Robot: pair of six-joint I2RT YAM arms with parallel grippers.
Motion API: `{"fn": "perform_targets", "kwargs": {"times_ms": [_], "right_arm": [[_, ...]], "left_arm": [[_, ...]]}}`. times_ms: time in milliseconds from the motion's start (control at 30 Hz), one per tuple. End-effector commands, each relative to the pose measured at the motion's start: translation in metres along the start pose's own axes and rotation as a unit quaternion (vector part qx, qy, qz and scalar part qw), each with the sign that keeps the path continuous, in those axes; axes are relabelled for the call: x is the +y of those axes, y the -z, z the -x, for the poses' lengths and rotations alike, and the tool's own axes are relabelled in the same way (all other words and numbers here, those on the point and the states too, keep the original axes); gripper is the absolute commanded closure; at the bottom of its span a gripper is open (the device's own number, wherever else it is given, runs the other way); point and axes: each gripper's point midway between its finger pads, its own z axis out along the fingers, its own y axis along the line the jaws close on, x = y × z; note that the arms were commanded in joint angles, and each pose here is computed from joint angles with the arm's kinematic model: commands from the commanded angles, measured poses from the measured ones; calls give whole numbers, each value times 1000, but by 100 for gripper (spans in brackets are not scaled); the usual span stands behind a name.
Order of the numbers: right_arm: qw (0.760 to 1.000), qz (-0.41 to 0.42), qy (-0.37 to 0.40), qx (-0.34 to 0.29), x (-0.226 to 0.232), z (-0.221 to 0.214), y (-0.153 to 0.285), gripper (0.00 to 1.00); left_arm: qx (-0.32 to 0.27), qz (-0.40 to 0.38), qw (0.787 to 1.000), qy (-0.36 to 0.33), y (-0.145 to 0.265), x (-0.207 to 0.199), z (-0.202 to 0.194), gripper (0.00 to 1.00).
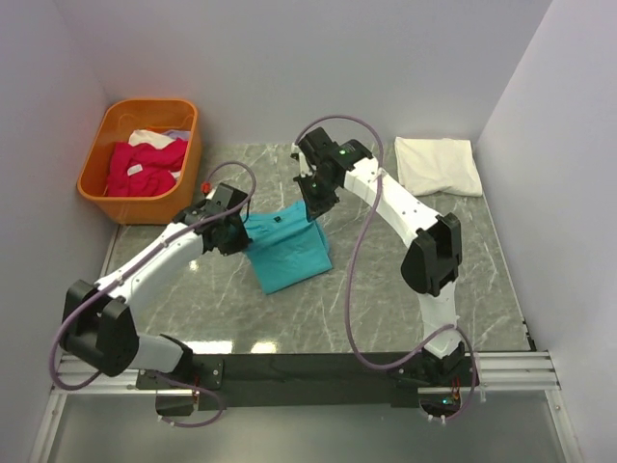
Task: Fold and stack the t-shirts
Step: Fold the tshirt
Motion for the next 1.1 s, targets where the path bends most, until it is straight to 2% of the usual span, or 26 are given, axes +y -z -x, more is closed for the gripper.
{"fn": "perform_targets", "kwargs": {"times_ms": [0, 267, 400, 667, 767, 800, 833, 867, 900, 933, 1000, 1033, 1067], "right_arm": [[999, 7, 13, -43, -9, 32, 7, 100], [996, 22, 11, -87, -23, 67, -28, 100], [994, 23, 16, -105, -28, 80, -47, 100], [996, 8, -8, -91, -44, 72, -87, 97], [995, -5, -24, -100, -53, 73, -88, 83], [992, -9, -28, -119, -54, 81, -86, 78], [990, -16, -42, -132, -55, 79, -78, 74], [984, -8, -43, -170, -52, 93, -73, 70], [981, -5, -44, -186, -50, 96, -67, 65], [979, -4, -55, -198, -49, 89, -58, 63], [967, 7, -57, -250, -46, 100, -45, 62], [965, 12, -58, -257, -45, 88, -40, 62], [956, 25, -52, -287, -41, 96, -34, 62]], "left_arm": [[-52, 0, 999, -6, -10, -2, 45, 99], [-86, -9, 996, 17, -44, -2, 84, 99], [-79, -2, 997, 26, -66, 1, 85, 99], [-48, 2, 999, 24, -107, 0, 74, 97], [-54, 2, 998, 32, -107, -1, 77, 82], [-61, 3, 998, 34, -105, 0, 80, 70], [-69, -1, 997, 35, -101, -2, 83, 64], [-84, -11, 996, 35, -90, -5, 89, 54], [-94, -16, 995, 35, -85, -5, 92, 32], [-101, -19, 994, 36, -82, -2, 90, 24], [-124, -40, 991, 39, -60, -6, 96, 16], [-126, -42, 990, 38, -57, -3, 92, 16], [-140, -60, 988, 37, -44, -9, 95, 16]]}}
